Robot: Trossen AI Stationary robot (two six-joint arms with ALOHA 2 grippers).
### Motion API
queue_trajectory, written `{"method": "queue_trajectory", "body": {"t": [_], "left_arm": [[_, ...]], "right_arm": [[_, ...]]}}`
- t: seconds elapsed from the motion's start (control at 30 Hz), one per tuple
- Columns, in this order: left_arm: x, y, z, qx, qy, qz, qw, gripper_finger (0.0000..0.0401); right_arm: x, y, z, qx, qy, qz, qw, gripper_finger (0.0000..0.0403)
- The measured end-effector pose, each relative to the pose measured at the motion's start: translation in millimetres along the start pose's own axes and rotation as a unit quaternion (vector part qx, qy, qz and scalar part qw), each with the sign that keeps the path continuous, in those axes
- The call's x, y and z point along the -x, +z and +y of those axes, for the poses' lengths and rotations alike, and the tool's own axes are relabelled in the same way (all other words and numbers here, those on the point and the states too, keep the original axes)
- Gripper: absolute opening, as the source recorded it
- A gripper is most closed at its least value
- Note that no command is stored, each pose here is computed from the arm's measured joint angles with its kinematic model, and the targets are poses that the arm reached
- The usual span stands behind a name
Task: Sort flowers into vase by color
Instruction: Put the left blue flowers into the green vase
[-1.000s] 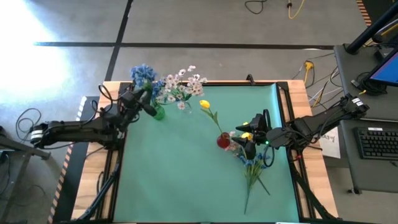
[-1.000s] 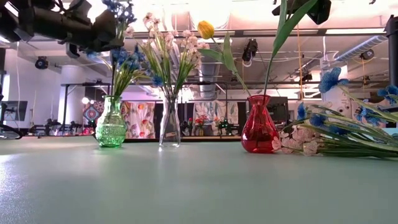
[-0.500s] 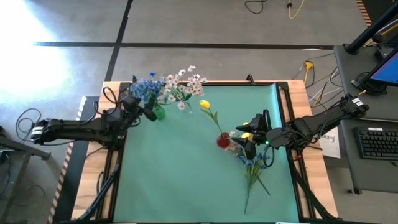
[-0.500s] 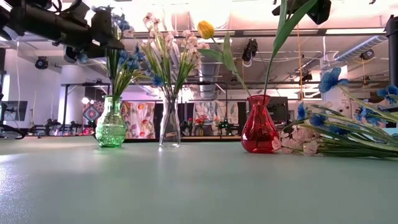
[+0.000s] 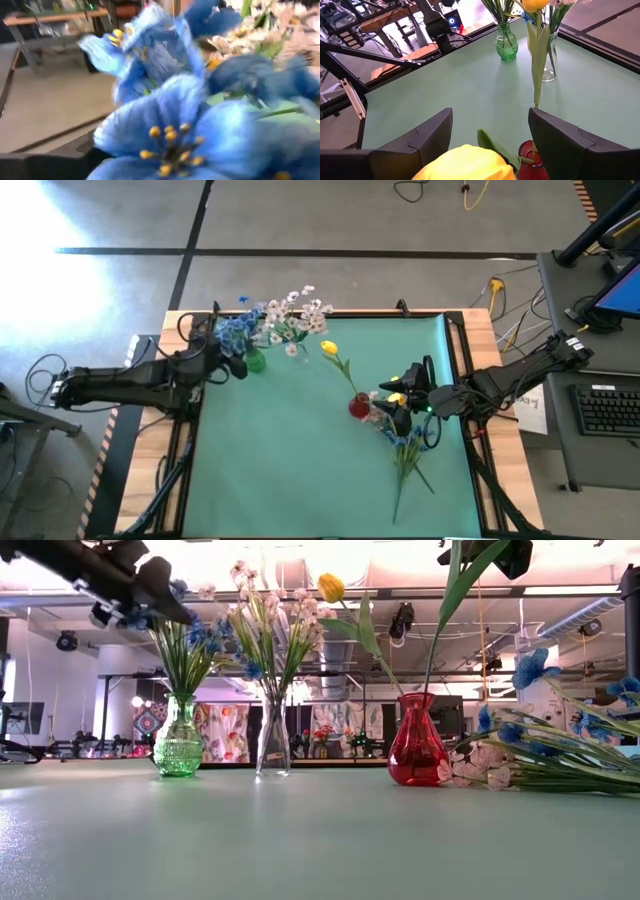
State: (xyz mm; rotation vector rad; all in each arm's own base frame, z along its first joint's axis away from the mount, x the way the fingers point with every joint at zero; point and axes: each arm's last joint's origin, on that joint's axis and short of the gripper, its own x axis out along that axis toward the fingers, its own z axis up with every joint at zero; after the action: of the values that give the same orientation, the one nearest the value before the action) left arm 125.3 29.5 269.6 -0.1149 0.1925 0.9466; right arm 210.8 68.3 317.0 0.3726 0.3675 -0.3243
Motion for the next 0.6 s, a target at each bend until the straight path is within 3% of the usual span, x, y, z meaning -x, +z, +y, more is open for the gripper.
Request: {"method": "queue_trajectory", "body": {"t": [0.37,0.6], "left_arm": [[17,39,0,-0.013,-0.095,0.144,0.985,0.0305],[28,60,7,-0.024,-0.069,0.21,0.975,0.0305]], "right_arm": [[0,0,0,0.0,0.0,0.0,1.0,0.0254],[0,0,0,-0.008,0.001,0.001,1.0,0.0254]]}}
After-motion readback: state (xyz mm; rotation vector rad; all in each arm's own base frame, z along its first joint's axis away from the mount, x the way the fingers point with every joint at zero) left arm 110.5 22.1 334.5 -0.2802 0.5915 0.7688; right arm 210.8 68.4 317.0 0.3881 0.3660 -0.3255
